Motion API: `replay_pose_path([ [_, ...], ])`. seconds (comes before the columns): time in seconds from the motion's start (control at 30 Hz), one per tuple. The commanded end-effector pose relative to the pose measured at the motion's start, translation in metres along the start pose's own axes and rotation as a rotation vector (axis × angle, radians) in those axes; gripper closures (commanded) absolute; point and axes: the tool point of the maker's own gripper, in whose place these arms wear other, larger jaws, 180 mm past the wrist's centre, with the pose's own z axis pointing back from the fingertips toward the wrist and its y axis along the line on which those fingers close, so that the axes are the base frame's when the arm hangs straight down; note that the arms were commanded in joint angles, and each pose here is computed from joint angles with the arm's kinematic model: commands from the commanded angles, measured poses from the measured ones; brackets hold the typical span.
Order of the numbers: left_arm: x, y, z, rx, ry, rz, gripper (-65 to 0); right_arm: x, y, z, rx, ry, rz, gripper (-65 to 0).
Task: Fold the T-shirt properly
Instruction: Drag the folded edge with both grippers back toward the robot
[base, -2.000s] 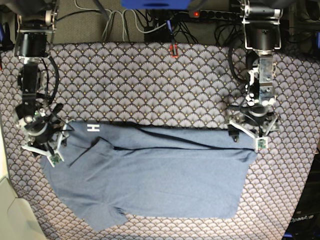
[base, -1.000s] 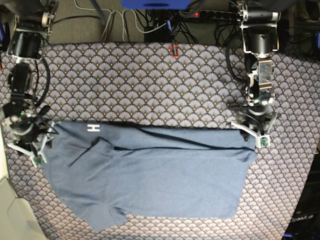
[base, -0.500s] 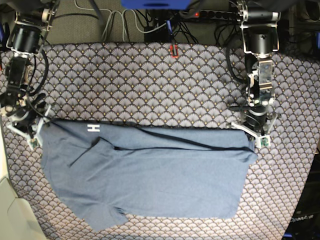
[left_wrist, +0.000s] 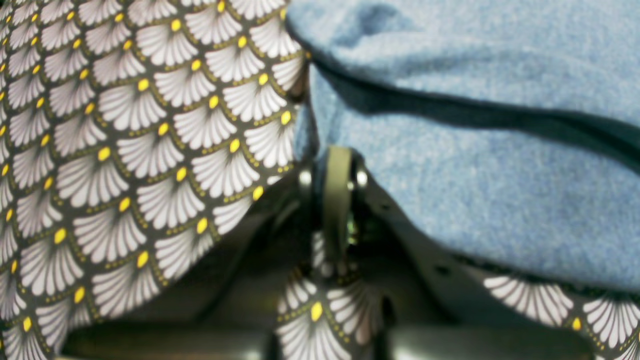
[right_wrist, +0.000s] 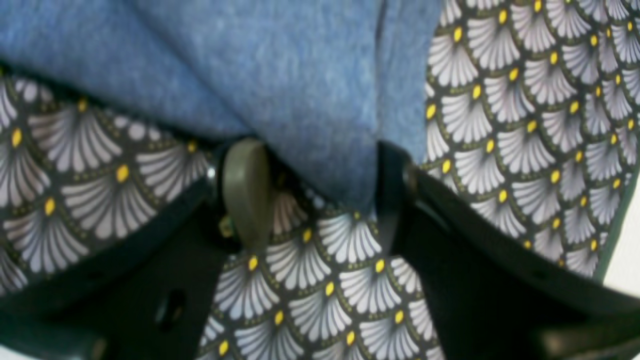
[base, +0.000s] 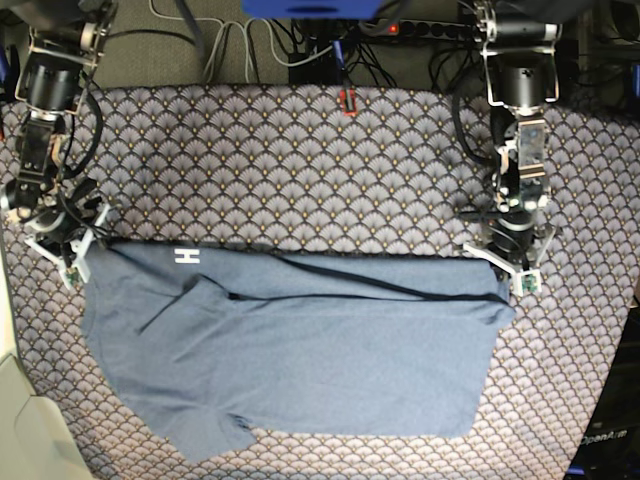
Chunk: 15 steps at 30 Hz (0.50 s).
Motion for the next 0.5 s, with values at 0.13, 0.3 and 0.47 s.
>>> replay_pose_path([
  [0.13,0.022,0.008,-0.002,0.018,-0.056,-0.014,-0.5,0.007,-0.017,0.005,-0.027,-0.018,0.010,-29.0],
  [0.3,0.023,0.009,-0.002,0.021,-0.055,-0.018,-0.5,0.006,-0.026,0.009,-0.043,-0.012,0.021,-1.0],
  [0.47,0.021,0.010,-0.001,0.021,-0.052,-0.020,-0.5,0.009,-0.034,0.013,-0.060,-0.015,0.033,0.0],
])
